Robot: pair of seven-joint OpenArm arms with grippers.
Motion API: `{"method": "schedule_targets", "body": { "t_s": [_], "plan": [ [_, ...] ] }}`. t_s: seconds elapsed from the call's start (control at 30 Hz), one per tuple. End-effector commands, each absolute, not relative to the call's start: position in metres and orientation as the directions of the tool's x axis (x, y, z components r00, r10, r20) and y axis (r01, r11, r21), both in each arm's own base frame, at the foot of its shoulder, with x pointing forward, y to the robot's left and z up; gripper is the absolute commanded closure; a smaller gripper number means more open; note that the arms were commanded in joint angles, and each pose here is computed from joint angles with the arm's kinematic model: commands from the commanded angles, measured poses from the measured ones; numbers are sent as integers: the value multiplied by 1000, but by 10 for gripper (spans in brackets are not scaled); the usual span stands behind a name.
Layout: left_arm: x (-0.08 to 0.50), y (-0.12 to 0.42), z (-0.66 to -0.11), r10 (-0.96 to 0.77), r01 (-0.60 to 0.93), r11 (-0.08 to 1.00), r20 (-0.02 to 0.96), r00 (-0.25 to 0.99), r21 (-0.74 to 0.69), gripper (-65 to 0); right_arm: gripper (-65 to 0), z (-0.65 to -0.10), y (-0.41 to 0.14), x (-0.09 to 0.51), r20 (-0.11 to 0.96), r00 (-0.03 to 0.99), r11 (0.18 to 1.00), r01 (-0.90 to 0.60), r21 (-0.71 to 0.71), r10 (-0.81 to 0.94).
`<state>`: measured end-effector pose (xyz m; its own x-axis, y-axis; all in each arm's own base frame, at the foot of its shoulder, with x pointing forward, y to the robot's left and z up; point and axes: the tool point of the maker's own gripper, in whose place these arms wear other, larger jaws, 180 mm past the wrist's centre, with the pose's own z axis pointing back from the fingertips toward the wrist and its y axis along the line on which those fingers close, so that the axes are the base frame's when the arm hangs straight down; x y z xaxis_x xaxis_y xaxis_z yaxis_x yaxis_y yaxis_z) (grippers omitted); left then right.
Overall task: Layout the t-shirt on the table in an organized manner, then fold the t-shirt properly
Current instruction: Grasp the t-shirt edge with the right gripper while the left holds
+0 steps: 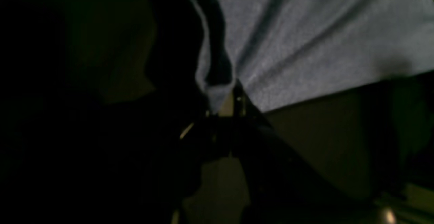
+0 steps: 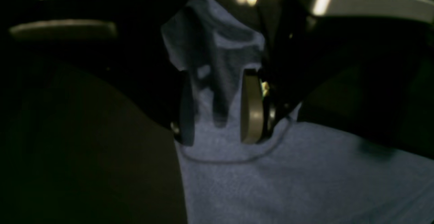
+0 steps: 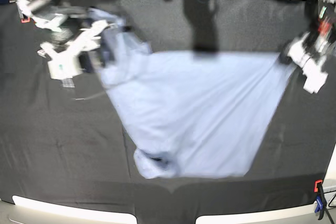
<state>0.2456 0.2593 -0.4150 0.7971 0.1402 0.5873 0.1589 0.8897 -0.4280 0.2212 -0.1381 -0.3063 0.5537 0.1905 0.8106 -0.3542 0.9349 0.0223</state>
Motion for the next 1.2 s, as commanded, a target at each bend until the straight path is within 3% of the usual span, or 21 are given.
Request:
{"method": "schedule_targets", "body": {
  "t_s": [0.0, 0.3, 0.4, 0.67, 1.17],
  "plan": [
    [251, 281, -396, 155, 137, 911, 633, 758, -388, 0, -216, -294, -130, 227, 841, 505, 925, -380, 13, 196],
    [196, 342, -391, 134, -3, 977, 606, 784, -211, 0, -220, -284, -92, 244, 880, 445, 905, -424, 46, 164],
    [194, 341, -393, 148, -16, 976, 605, 783, -219, 0, -265, -289, -85, 257, 886, 446, 906, -416, 79, 128],
    [197, 341, -391, 153, -16, 975, 621, 769, -221, 0, -267, -321, -61, 328, 865, 502, 907, -364, 214, -2],
    [200, 342, -388, 158, -16, 975, 642, 750, -221, 0, -267, -378, -10, 438, 707, 704, 919, -229, 320, -71]
  ]
}}
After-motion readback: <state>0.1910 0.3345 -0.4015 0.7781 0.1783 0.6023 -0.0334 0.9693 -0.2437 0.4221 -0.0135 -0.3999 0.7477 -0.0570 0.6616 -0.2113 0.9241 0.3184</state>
